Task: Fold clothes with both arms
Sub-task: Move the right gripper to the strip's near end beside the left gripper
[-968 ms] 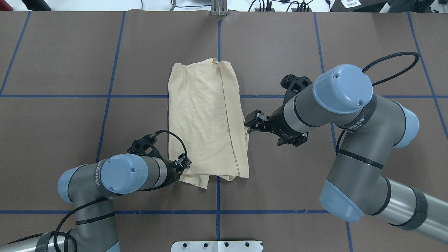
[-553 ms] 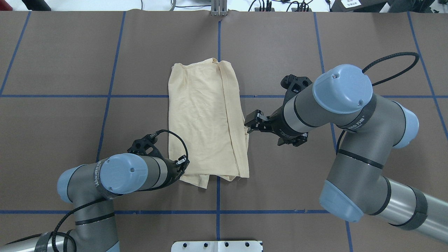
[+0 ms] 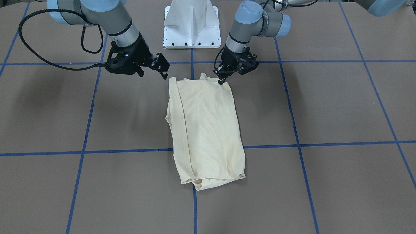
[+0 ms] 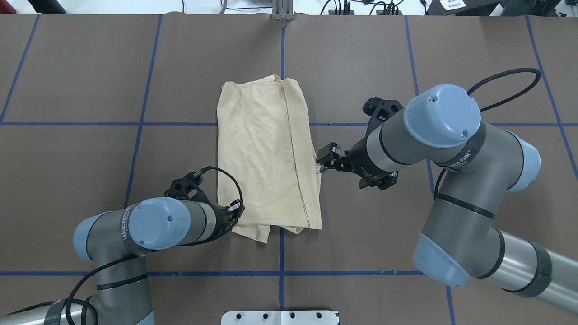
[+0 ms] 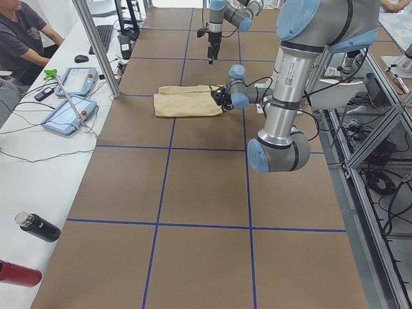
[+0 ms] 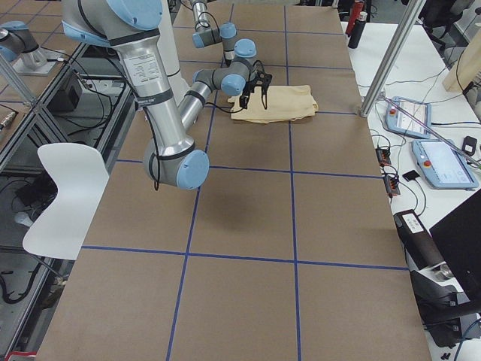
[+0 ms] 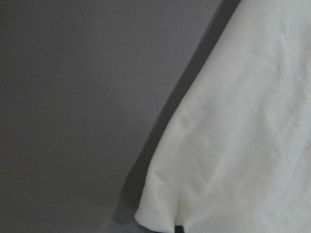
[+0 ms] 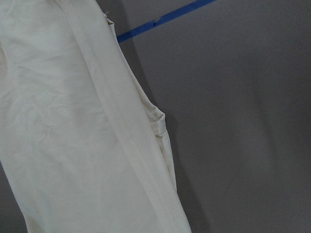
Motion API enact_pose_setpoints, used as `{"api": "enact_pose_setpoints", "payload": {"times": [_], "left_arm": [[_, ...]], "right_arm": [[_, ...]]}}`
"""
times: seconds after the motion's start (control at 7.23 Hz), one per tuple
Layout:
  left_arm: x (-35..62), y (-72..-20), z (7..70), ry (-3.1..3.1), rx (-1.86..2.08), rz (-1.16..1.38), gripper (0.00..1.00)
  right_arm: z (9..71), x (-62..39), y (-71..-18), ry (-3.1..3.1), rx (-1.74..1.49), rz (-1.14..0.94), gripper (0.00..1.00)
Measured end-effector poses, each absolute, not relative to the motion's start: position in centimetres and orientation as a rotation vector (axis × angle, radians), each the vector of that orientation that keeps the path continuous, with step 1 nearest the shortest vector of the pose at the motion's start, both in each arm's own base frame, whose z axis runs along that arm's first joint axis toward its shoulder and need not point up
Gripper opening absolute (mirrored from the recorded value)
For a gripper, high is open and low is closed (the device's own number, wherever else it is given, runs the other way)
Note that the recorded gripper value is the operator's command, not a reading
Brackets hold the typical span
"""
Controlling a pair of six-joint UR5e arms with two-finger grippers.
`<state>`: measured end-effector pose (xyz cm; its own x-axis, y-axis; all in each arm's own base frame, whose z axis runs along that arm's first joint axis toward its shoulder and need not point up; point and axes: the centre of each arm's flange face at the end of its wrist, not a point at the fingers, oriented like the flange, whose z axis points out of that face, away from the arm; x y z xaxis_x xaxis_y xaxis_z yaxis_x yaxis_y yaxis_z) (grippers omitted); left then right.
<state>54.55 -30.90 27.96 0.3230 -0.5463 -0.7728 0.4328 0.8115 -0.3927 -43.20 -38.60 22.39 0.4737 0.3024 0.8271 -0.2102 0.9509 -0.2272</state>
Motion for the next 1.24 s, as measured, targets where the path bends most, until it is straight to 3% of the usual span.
{"api": "enact_pose_setpoints", "payload": {"times": [0.69,1.24], "left_arm": [[52.9,-30.9,26.0,1.109,-0.122,-0.648,0.0],[52.9,-30.9,25.9,1.109,-0.125,-0.651,0.0]], "right_arm": [[24.0,-50.8,-34.0,-0.95,-0.137,0.423,1.0],[25.5,-55.6,-34.8,-0.886,-0.163,0.481,1.0]]}}
